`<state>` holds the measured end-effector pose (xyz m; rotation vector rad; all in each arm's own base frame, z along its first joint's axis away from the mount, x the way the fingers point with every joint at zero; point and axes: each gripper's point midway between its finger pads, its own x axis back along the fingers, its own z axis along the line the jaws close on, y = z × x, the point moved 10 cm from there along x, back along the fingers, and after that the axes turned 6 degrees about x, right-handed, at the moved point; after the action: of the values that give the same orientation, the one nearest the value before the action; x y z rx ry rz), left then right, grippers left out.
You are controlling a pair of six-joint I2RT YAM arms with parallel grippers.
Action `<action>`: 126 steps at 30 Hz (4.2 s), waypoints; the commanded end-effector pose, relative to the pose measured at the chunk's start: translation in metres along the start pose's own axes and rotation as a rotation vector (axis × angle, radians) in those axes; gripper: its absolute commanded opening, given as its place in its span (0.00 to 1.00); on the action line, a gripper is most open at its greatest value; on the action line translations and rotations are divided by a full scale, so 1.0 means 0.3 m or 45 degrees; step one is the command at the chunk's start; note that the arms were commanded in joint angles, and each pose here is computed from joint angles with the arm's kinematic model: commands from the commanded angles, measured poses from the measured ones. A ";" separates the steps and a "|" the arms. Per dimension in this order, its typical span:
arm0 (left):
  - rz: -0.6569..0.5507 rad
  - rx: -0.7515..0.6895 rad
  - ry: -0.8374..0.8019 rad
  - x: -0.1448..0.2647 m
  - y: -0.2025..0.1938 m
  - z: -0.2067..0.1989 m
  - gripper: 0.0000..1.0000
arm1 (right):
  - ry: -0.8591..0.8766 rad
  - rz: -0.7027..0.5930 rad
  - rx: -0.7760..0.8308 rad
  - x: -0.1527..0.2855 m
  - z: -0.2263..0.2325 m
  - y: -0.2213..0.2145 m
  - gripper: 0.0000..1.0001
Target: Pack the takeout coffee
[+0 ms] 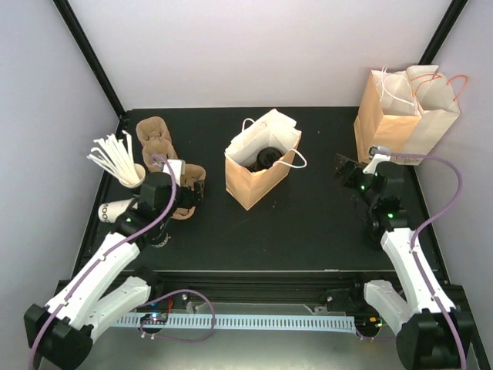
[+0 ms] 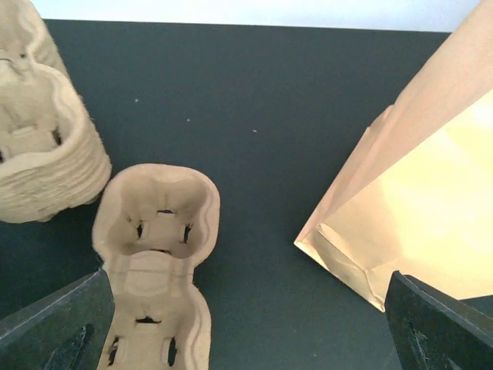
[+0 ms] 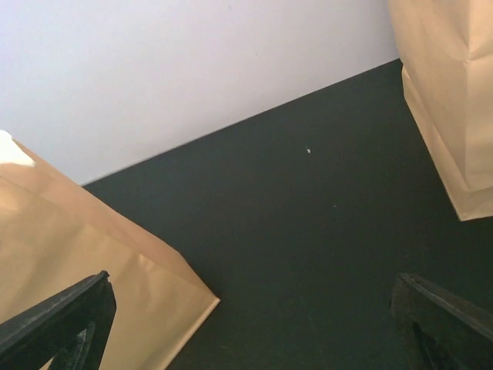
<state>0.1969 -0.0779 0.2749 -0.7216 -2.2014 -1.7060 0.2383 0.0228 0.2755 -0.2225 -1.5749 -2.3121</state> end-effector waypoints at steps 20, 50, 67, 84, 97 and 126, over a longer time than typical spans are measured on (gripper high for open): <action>-0.217 -0.132 0.065 -0.268 0.133 0.097 0.96 | -0.181 -0.181 0.648 -0.235 -0.123 -0.157 1.00; 0.480 0.291 0.356 0.417 0.281 0.034 0.99 | -0.217 -0.201 0.659 -0.286 -0.180 -0.203 1.00; 0.570 0.374 0.239 0.446 0.179 0.033 0.99 | -0.206 -0.304 0.626 -0.238 -0.211 -0.244 1.00; 0.696 0.319 0.431 0.267 0.114 0.103 0.88 | -0.206 -0.304 0.626 -0.237 -0.211 -0.244 1.00; 0.842 0.199 0.495 0.089 0.070 0.139 0.81 | -0.207 -0.303 0.626 -0.237 -0.212 -0.244 1.00; 1.115 0.193 0.490 0.007 -0.074 0.162 0.02 | -0.205 -0.306 0.626 -0.237 -0.211 -0.244 1.00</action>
<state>0.1911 -0.0293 0.2366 -0.9419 -1.3578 -1.1079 0.2801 0.0035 0.1571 -0.1406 -2.2588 -1.9846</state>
